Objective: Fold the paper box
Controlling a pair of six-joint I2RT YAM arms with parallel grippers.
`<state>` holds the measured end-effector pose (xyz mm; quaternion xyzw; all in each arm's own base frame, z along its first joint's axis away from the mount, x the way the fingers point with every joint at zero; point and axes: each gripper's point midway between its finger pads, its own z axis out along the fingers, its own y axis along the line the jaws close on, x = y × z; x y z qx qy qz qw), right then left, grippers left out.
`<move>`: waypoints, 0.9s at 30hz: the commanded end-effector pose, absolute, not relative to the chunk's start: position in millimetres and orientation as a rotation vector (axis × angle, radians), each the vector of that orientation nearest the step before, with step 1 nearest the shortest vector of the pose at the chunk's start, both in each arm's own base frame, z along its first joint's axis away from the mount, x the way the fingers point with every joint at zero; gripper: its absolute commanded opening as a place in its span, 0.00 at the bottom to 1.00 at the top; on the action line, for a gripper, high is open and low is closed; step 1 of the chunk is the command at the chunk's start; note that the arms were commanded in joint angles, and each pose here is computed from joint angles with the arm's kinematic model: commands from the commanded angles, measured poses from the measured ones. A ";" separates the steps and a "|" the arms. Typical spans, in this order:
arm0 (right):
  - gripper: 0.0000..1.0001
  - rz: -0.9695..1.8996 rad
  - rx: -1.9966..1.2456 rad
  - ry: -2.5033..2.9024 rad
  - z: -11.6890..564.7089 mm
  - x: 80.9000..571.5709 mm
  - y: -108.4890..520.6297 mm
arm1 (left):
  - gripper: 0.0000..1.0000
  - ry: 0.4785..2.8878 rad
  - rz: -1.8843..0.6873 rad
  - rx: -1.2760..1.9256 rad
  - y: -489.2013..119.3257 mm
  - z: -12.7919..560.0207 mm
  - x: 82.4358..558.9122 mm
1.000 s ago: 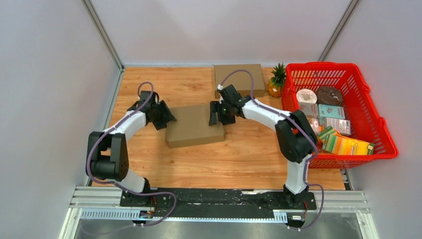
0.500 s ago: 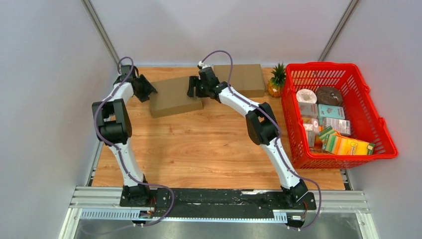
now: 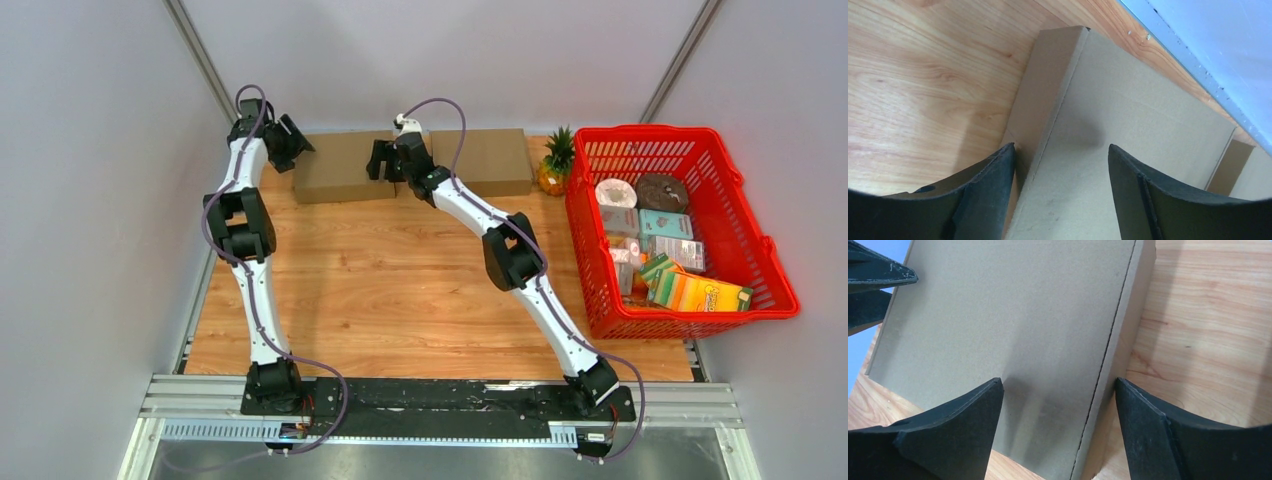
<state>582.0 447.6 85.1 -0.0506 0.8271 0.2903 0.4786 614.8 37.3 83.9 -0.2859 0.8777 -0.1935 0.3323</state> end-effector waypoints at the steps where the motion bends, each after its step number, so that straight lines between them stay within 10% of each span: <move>1: 0.88 0.862 -0.181 1.813 164.9 573.6 487.6 | 0.76 2.303 -0.486 -0.645 31.0 139.6 606.7; 8: 1.00 0.579 -0.222 1.822 243.2 563.8 429.6 | 0.77 2.218 -0.273 -0.669 81.6 231.7 563.8; 15: 1.00 0.386 -0.240 1.849 353.3 499.7 342.4 | 0.74 2.132 -0.636 -0.500 -4.2 323.7 499.8; 27: 1.00 0.116 -0.027 1.786 449.8 292.7 120.2 | 0.74 1.581 -0.755 0.125 -127.4 562.4 239.6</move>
